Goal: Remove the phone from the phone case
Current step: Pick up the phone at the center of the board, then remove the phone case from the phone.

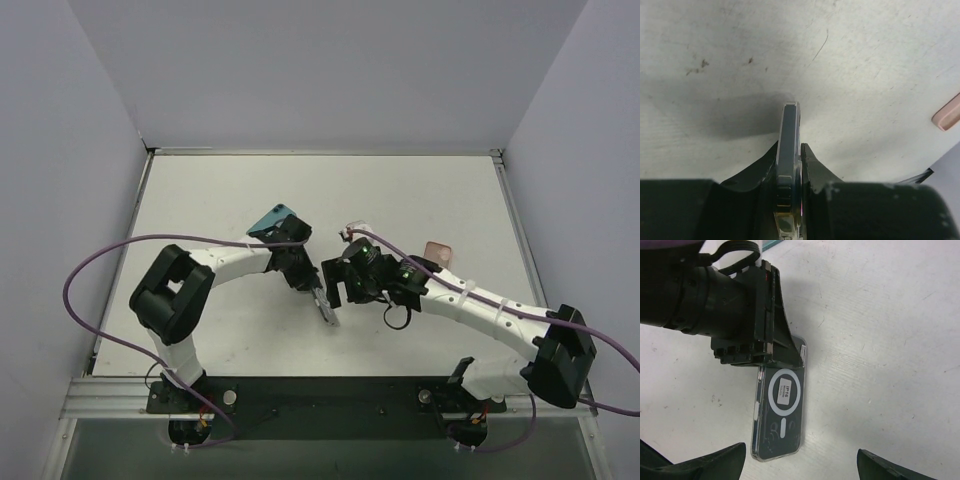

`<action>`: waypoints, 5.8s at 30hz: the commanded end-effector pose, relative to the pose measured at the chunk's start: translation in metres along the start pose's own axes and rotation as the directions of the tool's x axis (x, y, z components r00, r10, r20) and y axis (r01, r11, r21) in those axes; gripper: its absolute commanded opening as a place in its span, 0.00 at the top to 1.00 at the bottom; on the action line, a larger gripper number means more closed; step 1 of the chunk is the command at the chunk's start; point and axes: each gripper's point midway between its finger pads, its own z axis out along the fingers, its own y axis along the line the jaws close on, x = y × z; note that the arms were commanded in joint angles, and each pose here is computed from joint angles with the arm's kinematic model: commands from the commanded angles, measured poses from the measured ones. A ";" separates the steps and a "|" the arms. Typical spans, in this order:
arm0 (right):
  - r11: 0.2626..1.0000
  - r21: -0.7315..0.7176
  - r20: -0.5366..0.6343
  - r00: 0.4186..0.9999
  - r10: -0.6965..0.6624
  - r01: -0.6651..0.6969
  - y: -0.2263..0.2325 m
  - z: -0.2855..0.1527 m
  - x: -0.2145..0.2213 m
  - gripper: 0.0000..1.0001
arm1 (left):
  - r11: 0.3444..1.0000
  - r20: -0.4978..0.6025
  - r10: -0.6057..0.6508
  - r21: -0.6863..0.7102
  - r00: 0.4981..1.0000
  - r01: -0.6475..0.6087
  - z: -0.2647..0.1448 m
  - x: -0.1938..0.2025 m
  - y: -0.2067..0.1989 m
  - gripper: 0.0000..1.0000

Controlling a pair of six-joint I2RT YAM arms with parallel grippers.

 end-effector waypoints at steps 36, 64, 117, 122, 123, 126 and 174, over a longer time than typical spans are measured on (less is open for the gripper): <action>0.923 0.235 0.005 0.949 -0.316 0.306 0.045 0.048 0.032 1.00 | 0.968 -0.049 0.028 -0.247 0.998 -0.040 -0.032 0.018 0.002 1.00; 0.899 -0.315 0.244 0.889 0.387 -0.305 -0.012 -0.027 -0.004 1.00 | 0.806 0.274 0.070 0.552 0.959 -0.216 -0.133 0.001 -0.098 0.05; 0.311 -0.826 -0.134 0.699 0.702 -0.470 0.039 -0.049 -0.036 0.70 | 0.380 0.060 0.021 0.923 0.998 -0.064 -0.171 0.002 -0.130 1.00; 0.257 -0.856 -0.118 0.653 0.748 -0.449 0.030 -0.062 -0.045 0.55 | 0.363 0.057 0.000 0.930 0.998 -0.054 -0.179 -0.002 -0.125 1.00; 0.255 -0.859 -0.113 0.651 0.751 -0.444 0.030 -0.063 -0.046 0.55 | 0.367 0.058 -0.010 0.929 0.998 -0.050 -0.178 -0.004 -0.122 1.00; 0.256 -0.855 -0.107 0.636 0.765 -0.451 0.026 -0.063 -0.046 0.57 | 0.356 0.056 -0.012 0.933 0.998 -0.048 -0.182 -0.003 -0.122 1.00; -0.036 -0.968 -0.158 0.489 0.858 -0.249 0.028 -0.151 -0.139 1.00 | 0.077 0.185 -0.030 0.980 0.982 -0.183 -0.283 0.000 -0.138 1.00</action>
